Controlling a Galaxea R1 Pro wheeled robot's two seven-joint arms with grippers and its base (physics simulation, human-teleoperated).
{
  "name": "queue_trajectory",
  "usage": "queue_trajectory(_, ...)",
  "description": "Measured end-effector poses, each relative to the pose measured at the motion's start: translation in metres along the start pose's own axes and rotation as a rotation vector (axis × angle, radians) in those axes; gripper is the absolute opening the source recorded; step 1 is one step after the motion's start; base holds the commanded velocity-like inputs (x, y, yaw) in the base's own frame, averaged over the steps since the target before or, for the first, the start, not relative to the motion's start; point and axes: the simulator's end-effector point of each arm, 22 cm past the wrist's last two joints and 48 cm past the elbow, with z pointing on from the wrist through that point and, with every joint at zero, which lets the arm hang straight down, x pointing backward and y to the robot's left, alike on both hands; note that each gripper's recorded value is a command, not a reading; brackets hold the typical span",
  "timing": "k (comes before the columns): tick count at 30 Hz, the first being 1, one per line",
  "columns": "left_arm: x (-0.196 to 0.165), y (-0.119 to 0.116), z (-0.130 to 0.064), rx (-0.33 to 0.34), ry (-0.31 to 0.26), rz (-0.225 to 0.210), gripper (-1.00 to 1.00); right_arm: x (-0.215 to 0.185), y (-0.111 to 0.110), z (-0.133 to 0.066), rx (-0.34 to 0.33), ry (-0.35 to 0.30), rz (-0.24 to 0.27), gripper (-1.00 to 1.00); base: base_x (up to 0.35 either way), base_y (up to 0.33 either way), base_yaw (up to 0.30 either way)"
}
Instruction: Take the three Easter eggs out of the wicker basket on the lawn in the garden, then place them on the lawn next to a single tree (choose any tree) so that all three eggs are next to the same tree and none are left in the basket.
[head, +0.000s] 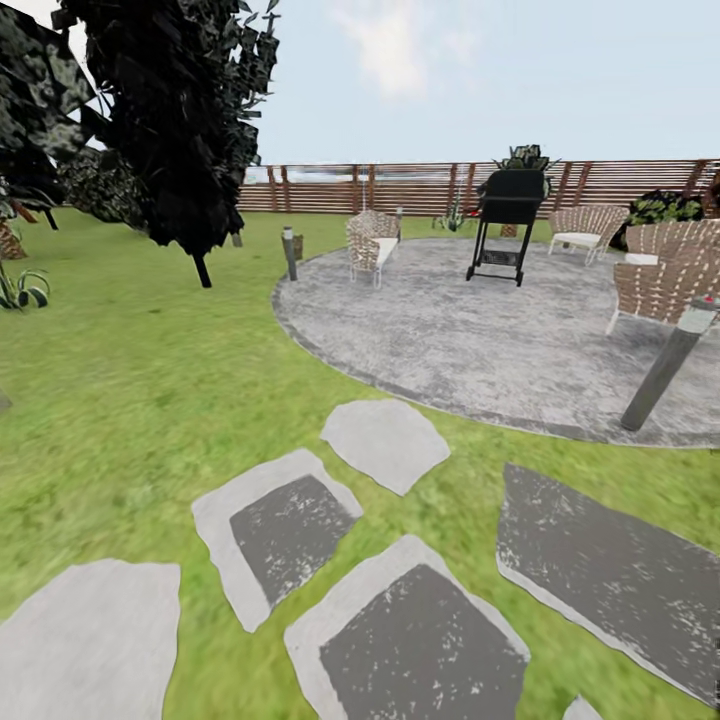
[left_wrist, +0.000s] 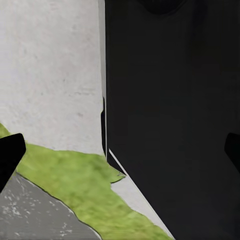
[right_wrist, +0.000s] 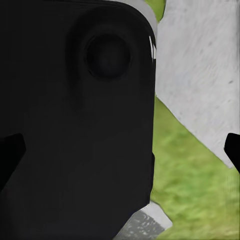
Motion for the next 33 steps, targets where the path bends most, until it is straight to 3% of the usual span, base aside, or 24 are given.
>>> queue_trajectory(24, -0.0023, 0.0, 0.0, 0.0, -0.006, 0.0, 1.0, -0.0023, 0.0, -0.0001, 0.0, -0.006, 0.0, 1.0, 0.322, 0.0, -0.298)
queue_trajectory(33, -0.0023, 0.0, -0.0001, 0.0, -0.006, 0.0, 1.0, -0.0026, -0.0008, -0.0001, 0.001, -0.006, -0.011, 1.0, 0.322, 0.0, -0.047)
